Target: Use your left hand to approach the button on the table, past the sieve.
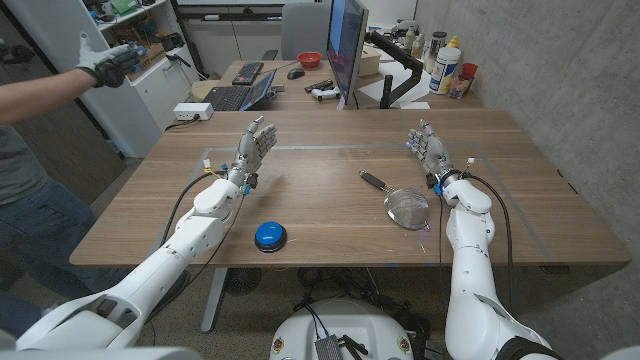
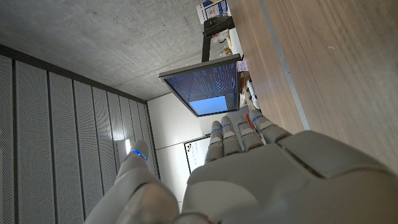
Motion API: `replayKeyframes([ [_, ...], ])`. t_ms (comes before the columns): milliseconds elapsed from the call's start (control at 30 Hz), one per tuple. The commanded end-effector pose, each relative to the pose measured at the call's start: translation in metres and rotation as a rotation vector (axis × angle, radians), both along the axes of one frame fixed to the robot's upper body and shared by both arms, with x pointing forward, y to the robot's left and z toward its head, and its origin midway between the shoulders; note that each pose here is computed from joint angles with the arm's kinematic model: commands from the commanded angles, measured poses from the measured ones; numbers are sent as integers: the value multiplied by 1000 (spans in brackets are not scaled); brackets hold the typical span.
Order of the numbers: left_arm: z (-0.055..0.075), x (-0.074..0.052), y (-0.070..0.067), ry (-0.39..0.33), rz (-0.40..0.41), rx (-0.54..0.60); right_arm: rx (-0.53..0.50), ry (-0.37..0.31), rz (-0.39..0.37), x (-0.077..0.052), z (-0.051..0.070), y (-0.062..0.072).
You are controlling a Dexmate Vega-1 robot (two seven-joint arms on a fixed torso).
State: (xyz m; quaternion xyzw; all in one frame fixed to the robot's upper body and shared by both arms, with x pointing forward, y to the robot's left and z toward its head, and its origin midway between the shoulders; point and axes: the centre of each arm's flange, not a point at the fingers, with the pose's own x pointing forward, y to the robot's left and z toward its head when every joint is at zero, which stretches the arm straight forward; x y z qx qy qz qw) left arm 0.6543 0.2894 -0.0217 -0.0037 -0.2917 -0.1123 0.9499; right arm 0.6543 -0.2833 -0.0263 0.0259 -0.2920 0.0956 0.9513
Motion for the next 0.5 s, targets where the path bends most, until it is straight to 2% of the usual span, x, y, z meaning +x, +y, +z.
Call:
replayKeyframes([
  [33,5,-2,5,-18,-5,16,-10,-11,-12,-1,6,1],
  [167,6,-5,8,-30,-5,40,-12,-15,-16,-2,8,1],
  [500,1,-11,19,-40,-20,62,-10,-17,-21,0,10,4],
])
